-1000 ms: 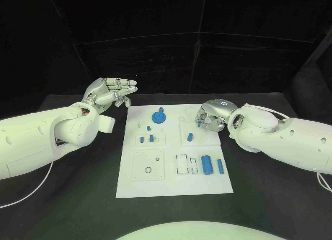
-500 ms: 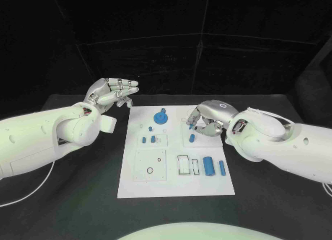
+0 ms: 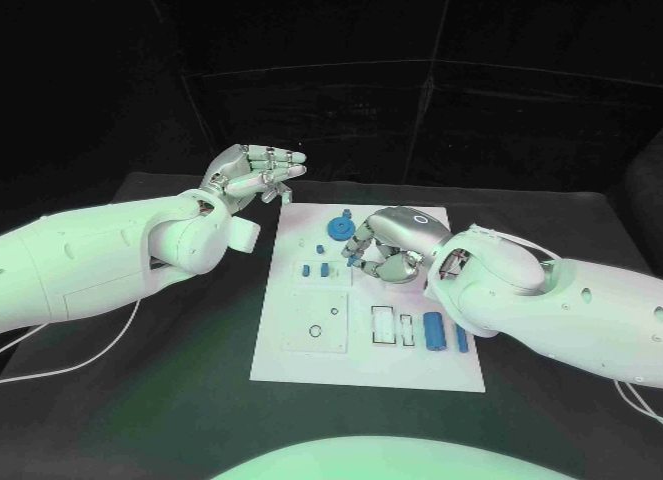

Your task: Assemble the parts on the task board

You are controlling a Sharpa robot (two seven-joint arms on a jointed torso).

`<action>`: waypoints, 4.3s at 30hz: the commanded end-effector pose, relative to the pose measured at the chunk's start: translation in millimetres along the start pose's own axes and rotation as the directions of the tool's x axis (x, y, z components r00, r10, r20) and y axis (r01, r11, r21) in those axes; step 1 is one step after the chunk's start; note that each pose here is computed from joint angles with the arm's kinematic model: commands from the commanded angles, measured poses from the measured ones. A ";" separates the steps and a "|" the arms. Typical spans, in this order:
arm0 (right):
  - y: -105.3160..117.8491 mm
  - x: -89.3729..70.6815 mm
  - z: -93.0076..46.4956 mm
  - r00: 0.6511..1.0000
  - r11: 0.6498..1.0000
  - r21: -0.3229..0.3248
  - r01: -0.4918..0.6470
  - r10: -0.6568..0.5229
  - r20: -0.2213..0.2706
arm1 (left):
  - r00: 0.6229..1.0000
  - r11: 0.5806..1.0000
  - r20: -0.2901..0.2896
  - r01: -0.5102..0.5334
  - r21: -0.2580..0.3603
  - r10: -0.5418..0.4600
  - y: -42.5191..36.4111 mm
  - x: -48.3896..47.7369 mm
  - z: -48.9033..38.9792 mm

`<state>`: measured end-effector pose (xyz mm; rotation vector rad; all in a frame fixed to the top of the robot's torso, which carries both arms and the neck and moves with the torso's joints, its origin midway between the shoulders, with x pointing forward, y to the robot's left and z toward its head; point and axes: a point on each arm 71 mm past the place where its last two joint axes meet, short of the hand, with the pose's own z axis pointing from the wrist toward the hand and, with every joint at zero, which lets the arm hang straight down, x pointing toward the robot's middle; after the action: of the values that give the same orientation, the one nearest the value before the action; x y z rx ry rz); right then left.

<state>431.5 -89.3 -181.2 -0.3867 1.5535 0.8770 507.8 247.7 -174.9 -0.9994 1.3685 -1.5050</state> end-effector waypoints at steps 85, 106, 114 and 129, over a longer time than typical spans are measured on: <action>18.6 51.5 -12.7 0.992 0.999 -0.038 0.013 -0.018 -0.126 | 0.999 1.000 -0.031 0.023 -0.017 -0.023 1.4 8.0 5.3; -58.7 -17.3 -38.8 0.983 0.961 0.243 0.134 -0.098 -0.155 | 0.999 0.999 -0.041 0.027 -0.025 -0.028 2.5 8.6 6.0; -61.8 -12.7 -37.0 0.971 0.958 0.244 0.153 -0.099 -0.219 | 0.999 0.999 -0.044 0.028 -0.025 -0.029 2.6 9.1 6.2; -56.8 -2.9 -28.7 0.953 0.962 0.218 0.163 -0.096 -0.286 | 0.999 0.999 -0.044 0.028 -0.029 -0.029 3.0 8.6 6.4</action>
<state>451.8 -148.5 -195.3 -0.4215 1.8160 0.5462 511.2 238.7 -178.4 -1.0140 1.4132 -1.5255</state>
